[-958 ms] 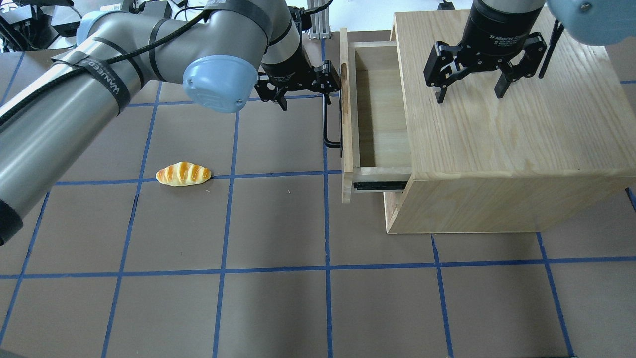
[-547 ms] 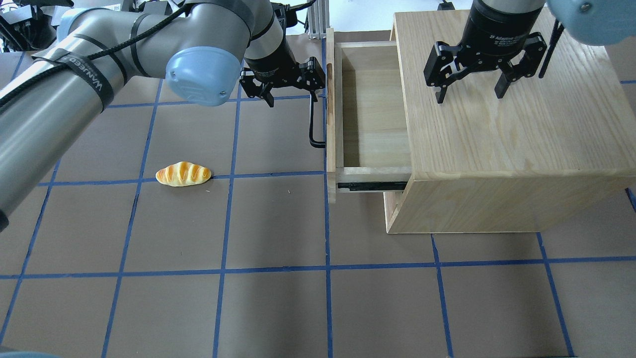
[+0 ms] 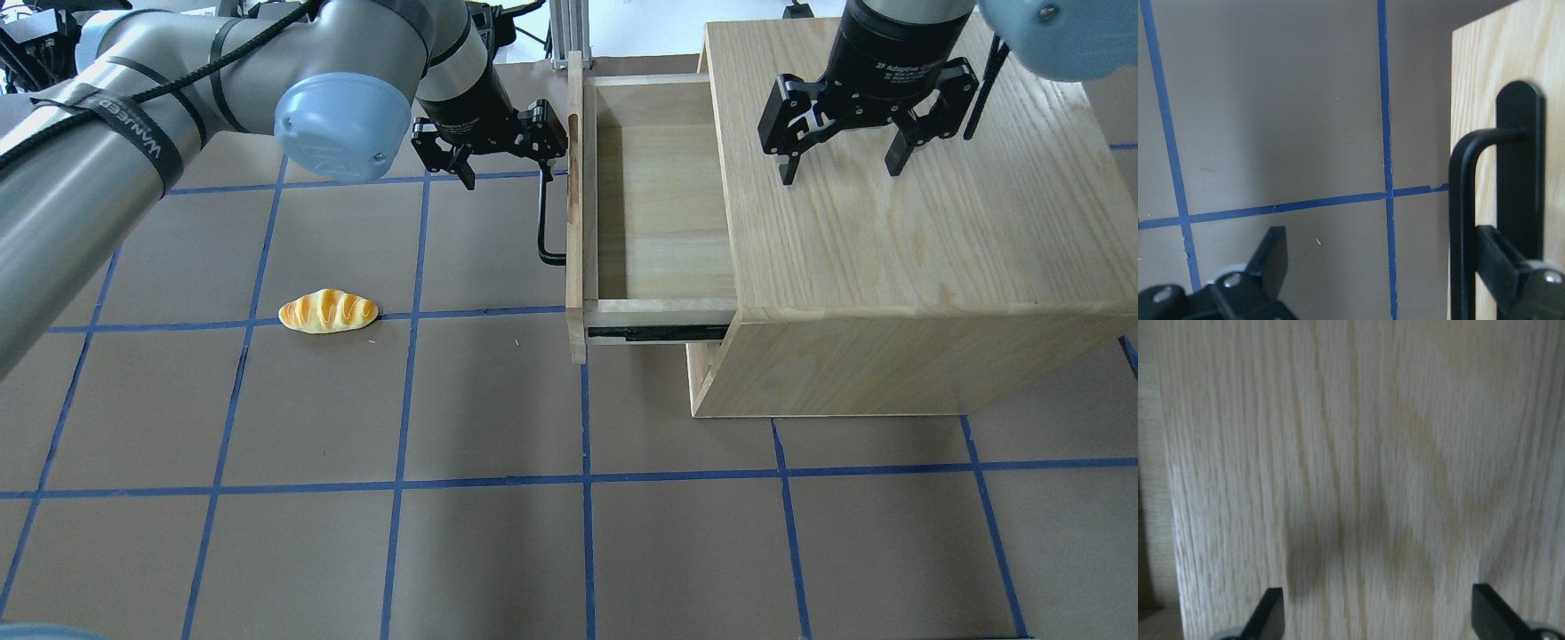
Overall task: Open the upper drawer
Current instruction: 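Pull the handle with the left gripper, sliding the drawer out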
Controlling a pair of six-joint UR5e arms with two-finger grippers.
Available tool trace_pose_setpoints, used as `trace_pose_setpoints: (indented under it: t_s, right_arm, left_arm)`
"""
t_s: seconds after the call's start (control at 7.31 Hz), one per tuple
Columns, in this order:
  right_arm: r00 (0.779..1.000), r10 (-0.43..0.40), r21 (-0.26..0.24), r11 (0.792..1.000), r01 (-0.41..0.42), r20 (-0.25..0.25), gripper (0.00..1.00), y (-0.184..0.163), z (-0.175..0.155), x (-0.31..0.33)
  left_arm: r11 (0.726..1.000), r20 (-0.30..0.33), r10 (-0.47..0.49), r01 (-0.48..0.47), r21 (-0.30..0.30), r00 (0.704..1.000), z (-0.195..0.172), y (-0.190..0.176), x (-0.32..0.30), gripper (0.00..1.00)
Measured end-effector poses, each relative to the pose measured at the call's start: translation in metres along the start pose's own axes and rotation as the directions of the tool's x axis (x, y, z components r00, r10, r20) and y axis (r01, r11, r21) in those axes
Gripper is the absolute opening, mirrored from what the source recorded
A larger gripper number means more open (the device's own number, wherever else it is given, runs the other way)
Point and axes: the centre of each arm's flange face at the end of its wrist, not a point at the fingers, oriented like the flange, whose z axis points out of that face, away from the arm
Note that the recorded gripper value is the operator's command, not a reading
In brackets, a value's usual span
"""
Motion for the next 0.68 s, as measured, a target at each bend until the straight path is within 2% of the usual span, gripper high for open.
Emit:
trace_pose_setpoints:
  t_s: [0.68]
  right_arm:
    - [1.0, 0.0, 0.0, 1.0, 0.0, 0.0, 1.0, 0.0, 0.0, 0.0]
  left_arm:
    - [0.999, 0.004, 0.034, -0.034, -0.012, 0.999, -0.0043, -0.0021, -0.0147, 1.0]
